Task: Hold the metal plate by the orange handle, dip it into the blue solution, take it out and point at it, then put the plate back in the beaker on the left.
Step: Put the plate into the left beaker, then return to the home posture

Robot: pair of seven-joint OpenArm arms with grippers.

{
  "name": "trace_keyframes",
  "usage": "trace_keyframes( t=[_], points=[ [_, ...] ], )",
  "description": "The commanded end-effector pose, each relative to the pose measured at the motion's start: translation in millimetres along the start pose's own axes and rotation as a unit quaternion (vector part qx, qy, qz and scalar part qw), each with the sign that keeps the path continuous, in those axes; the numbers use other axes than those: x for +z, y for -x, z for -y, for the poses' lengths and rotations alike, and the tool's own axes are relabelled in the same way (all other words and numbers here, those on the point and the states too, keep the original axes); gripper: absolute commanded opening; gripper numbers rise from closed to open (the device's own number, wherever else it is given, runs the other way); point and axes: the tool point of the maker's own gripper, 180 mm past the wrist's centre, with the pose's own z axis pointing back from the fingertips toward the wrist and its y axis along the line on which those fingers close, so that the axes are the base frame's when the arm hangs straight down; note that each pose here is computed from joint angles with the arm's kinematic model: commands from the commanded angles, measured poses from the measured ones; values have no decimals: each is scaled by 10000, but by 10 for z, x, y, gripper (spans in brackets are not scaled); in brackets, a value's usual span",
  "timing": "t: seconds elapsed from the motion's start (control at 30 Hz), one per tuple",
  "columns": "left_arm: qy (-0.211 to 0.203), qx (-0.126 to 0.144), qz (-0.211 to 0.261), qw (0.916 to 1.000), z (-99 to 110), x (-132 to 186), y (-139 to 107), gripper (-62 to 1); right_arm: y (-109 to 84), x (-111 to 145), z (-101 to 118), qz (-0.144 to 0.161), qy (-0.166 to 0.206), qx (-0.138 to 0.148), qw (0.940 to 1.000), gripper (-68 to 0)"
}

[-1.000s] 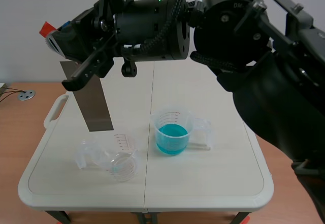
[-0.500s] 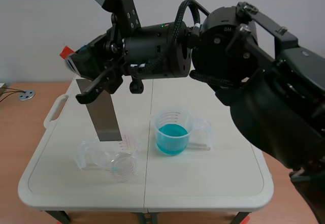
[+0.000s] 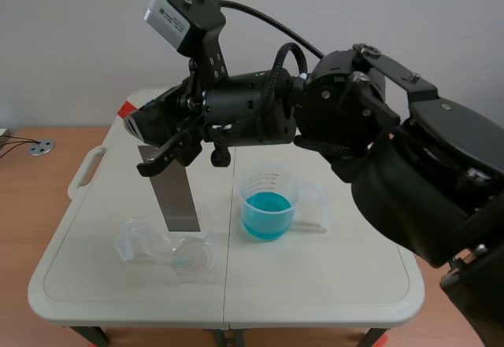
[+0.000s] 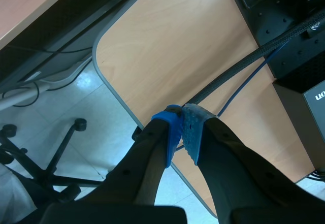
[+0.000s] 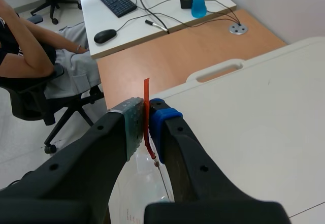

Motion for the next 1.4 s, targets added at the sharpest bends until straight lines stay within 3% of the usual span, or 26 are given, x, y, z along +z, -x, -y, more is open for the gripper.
trace_keyframes(
  t=[0.0,0.2,0.47,0.9,1.23,1.37],
  points=[
    [14,20,59,10000,15,11,-30,-593,-139,-38,-13,236,-45,-6,9997,-662],
    [14,20,63,10000,15,11,-31,-593,43,-106,6,94,-58,-262,9996,-662],
    [16,18,61,10000,16,11,-31,-593,280,-210,-138,-148,-281,-410,9987,-662],
    [16,18,59,10000,16,11,-30,-593,309,-216,-158,-213,-309,-404,9985,-662],
    [14,18,61,10000,15,11,-31,-592,296,-204,-129,-192,-270,-409,9986,-531],
    [14,17,60,10000,15,11,-30,-592,280,-160,-38,-162,-143,-414,9989,-449]
  ],
)
